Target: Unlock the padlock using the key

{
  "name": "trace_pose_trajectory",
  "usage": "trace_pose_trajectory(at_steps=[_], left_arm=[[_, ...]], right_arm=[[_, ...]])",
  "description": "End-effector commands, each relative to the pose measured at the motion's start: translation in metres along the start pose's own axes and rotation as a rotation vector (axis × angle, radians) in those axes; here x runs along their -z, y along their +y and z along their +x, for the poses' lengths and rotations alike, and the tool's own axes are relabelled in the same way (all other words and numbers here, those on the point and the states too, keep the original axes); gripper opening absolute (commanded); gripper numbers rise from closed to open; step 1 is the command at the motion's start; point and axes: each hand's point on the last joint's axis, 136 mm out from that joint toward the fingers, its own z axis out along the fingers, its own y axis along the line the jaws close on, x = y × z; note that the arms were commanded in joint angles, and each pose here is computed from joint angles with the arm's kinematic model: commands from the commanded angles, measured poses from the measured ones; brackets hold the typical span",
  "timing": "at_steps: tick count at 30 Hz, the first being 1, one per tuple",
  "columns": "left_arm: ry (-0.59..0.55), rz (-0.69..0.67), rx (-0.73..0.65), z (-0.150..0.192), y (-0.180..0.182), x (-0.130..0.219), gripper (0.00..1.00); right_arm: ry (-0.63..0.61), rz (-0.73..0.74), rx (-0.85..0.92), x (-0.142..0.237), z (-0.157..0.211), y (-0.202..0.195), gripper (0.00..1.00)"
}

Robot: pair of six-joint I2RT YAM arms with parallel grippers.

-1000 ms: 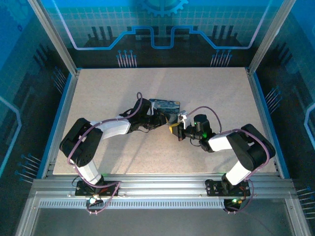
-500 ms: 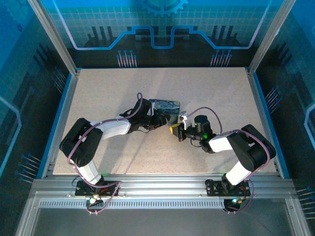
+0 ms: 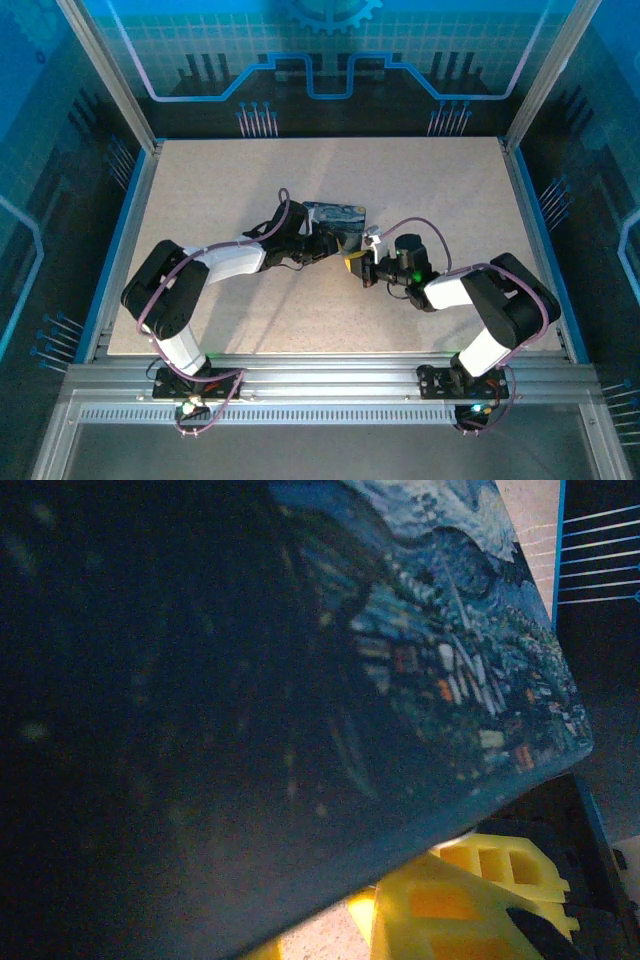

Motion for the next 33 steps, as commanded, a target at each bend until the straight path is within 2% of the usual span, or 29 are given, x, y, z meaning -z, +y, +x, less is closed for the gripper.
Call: trace_pose_trajectory(at_steps=[1,12,33], left_arm=[[0.032,0.031,0.001,0.011,-0.008,0.004,0.11],[0.031,0.038,-0.003,0.011,-0.010,0.004,0.11],[0.000,0.023,0.026,0.009,-0.010,0.005,0.11]], right_arm=[[-0.076,-0.036,0.034,-0.004,-0.032,0.005,0.00],[-0.058,-0.037,0.013,-0.012,-0.036,0.002,0.00],[-0.112,-0.031,0.026,-0.008,-0.046,0.000,0.00]])
